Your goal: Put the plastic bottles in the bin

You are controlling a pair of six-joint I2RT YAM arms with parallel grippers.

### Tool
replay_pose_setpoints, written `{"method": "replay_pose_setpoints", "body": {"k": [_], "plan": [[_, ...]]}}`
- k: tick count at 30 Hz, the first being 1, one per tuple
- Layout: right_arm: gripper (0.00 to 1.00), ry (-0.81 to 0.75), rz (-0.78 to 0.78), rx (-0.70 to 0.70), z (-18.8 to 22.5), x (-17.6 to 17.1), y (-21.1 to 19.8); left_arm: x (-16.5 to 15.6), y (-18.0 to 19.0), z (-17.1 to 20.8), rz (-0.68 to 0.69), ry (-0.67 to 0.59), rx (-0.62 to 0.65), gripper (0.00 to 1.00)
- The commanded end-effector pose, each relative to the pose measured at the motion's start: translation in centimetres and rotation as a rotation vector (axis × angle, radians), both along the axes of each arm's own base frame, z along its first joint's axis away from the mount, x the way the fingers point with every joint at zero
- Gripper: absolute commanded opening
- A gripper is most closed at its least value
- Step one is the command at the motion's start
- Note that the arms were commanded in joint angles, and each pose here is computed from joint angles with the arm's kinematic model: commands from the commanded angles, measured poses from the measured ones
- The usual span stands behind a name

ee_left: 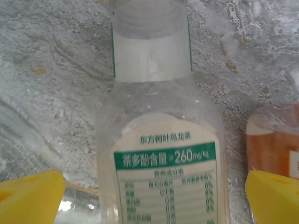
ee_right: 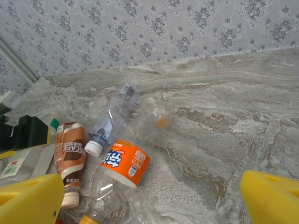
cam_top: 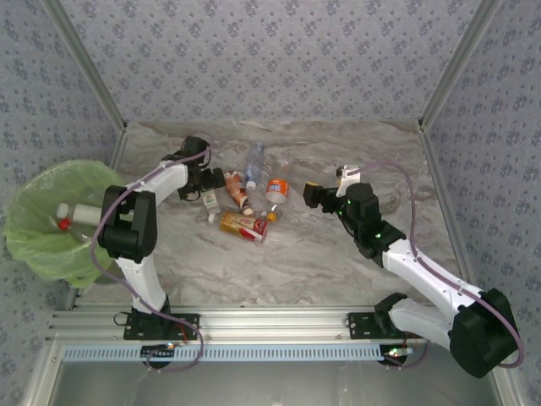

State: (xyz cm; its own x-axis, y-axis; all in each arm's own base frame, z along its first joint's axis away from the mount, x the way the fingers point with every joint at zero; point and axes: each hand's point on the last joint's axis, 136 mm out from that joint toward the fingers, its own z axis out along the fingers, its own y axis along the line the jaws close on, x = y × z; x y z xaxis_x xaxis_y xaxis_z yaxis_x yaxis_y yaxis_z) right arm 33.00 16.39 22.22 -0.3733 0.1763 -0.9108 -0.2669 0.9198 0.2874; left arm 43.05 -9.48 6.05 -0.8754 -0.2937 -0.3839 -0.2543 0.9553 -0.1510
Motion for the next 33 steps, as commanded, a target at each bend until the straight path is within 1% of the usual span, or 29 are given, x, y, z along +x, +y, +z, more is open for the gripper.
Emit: {"method": "replay_pose_setpoints", "body": {"k": [1, 6, 10, 13, 18, 24, 29, 33], "plan": [[0.99, 0.006, -0.023, -0.001, -0.1, -0.2, -0.6, 1.9, -0.2, 0.5, 0.022, -0.056, -0.008, 0.96], [0.99, 0.008, -0.013, -0.005, -0.2, -0.2, -0.5, 2.7, -0.8, -0.7, -0.001, -0.071, -0.031, 0.91], [0.99, 0.008, -0.01, -0.007, -0.1, -0.2, -0.4, 2.8, -1.1, -2.1, -0.011, -0.069, -0.04, 0.87], [0.99, 0.01, -0.006, -0.012, -0.1, -0.2, -0.4, 2.8, -1.0, -2.5, -0.015, -0.074, -0.036, 0.83], [0.99, 0.011, -0.001, -0.018, -0.2, -0.2, -0.3, 2.7, -1.2, -2.5, -0.035, -0.091, -0.037, 0.76], [0.99, 0.012, 0.009, -0.019, -0.2, 0.0, 0.0, 2.5, -1.4, -2.8, -0.06, -0.094, -0.01, 0.69], [0.99, 0.019, 0.02, -0.02, -0.4, 0.3, 0.4, 2.5, -1.7, -2.8, -0.076, -0.091, -0.019, 0.61], [0.99, 0.017, 0.027, -0.017, -0.2, 0.5, 0.7, 2.6, -1.9, -2.0, -0.09, -0.1, -0.024, 0.54]]}}
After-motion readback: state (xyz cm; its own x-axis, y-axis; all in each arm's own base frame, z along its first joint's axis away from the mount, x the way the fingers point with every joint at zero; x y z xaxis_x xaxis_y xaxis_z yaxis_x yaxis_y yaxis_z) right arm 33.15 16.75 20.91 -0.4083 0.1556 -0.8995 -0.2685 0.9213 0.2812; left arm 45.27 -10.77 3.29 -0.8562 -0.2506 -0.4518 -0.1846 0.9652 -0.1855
